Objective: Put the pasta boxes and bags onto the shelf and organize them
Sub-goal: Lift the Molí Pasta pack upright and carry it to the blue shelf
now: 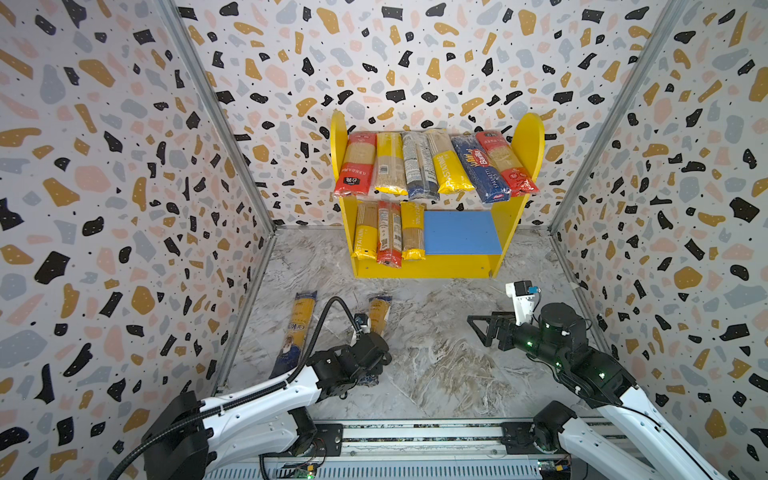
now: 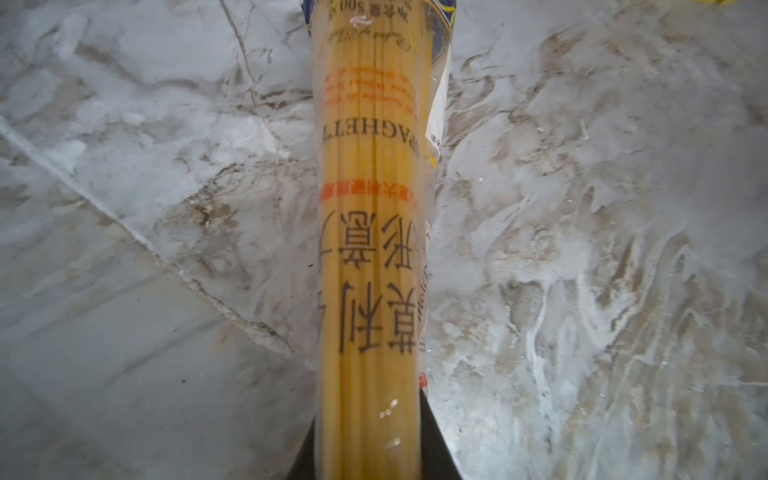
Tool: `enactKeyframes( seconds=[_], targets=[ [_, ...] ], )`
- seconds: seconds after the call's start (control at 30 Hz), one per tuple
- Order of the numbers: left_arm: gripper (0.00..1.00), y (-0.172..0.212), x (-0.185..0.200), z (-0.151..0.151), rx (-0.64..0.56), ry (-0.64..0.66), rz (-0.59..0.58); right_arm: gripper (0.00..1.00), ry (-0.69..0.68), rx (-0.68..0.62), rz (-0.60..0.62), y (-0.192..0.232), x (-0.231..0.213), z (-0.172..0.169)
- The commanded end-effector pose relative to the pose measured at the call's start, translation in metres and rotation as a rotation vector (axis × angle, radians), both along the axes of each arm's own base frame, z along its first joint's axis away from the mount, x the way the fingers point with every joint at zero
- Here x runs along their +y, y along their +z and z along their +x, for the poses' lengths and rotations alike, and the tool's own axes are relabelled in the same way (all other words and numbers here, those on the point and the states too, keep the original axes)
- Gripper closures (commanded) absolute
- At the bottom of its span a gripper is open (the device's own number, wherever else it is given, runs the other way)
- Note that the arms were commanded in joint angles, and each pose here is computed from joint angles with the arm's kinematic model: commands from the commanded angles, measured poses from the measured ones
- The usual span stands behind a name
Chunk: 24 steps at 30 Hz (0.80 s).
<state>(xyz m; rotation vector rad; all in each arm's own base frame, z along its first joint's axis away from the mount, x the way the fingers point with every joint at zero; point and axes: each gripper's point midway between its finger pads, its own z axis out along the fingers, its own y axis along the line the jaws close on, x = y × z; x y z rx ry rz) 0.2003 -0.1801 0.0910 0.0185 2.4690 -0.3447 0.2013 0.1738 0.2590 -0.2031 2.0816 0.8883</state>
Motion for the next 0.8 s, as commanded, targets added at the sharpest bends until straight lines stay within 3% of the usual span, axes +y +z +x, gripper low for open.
enactKeyframes(
  seconds=[0.0,0.27,0.57,0.77],
  targets=[
    [1.00,0.053,-0.030,0.014,-0.116,-0.045,-0.148,0.01,0.006,-0.010,0.011,0.008,-0.002,-0.005],
    [1.00,0.096,-0.068,0.005,-0.166,-0.157,-0.229,0.01,-0.003,-0.032,0.012,0.017,-0.007,-0.009],
    [1.00,0.158,-0.117,0.002,-0.257,-0.253,-0.243,0.01,-0.012,-0.047,0.012,0.023,-0.011,-0.011],
    [1.00,0.199,-0.129,0.029,-0.411,-0.175,-0.257,0.01,-0.031,-0.066,0.006,0.031,-0.017,-0.014]
  ],
)
